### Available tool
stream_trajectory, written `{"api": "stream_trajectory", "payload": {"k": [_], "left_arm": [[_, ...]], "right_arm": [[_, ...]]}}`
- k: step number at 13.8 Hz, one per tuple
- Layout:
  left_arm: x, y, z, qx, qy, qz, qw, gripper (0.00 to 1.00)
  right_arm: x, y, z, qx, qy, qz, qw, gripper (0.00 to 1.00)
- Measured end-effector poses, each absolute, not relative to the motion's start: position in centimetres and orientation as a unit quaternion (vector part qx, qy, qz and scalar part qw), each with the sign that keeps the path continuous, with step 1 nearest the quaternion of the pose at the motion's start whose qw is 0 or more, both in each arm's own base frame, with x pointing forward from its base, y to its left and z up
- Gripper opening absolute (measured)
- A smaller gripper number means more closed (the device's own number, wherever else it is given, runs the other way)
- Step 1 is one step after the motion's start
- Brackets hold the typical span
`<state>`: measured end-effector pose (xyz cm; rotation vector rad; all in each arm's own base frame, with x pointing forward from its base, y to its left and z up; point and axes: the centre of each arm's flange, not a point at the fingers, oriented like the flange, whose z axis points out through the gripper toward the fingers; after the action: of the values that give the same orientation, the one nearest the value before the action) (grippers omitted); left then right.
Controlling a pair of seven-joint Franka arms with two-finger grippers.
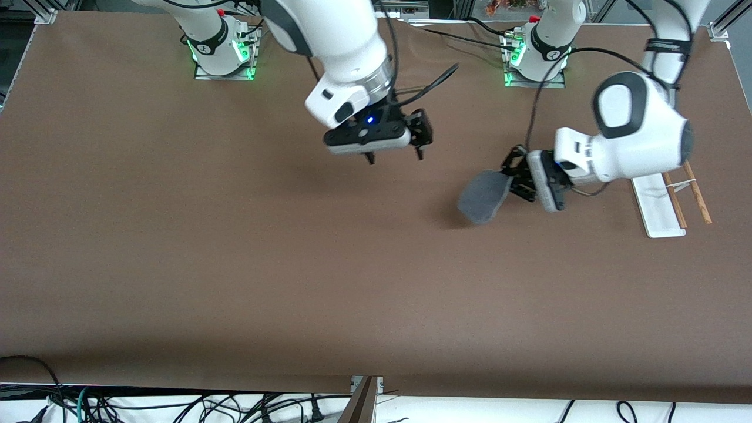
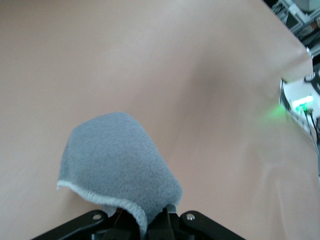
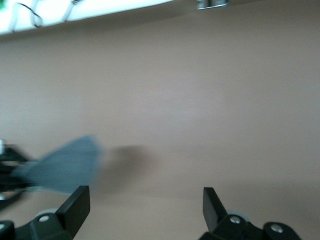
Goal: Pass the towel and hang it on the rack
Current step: 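Carry the towel with the left gripper over the wooden sticks while the right gripper retracts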
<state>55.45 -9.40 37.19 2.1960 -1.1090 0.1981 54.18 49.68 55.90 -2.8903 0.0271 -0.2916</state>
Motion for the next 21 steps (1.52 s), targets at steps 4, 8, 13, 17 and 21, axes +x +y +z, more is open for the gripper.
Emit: {"api": "stream_trajectory", "payload": {"k": [4, 8, 13, 17, 21], "left_arm": [[54.8, 4.4, 37.9, 0.863, -0.41, 0.013, 0.296, 0.03], [53.9, 17.9, 36.3, 0.858, -0.429, 0.005, 0.284, 0.03], [52.8, 29.2, 34.0, 0.848, -0.444, 0.019, 0.288, 0.03], [50.5, 33.9, 35.0, 0.841, -0.463, 0.038, 0.278, 0.03], [47.9, 37.4, 34.3, 0.834, -0.478, 0.036, 0.273, 0.03]], "right_arm": [[60.5, 39.8, 54.4, -0.996, -0.029, -0.079, 0.037, 1.0], [65.7, 29.0, 54.0, -0.995, -0.077, -0.06, 0.006, 1.0], [68.4, 15.8, 56.2, -0.993, -0.111, -0.043, -0.015, 1.0], [67.8, 7.5, 58.0, -0.992, -0.116, -0.04, -0.033, 1.0], [64.2, 4.1, 58.7, -0.994, -0.097, -0.028, -0.033, 1.0]]}}
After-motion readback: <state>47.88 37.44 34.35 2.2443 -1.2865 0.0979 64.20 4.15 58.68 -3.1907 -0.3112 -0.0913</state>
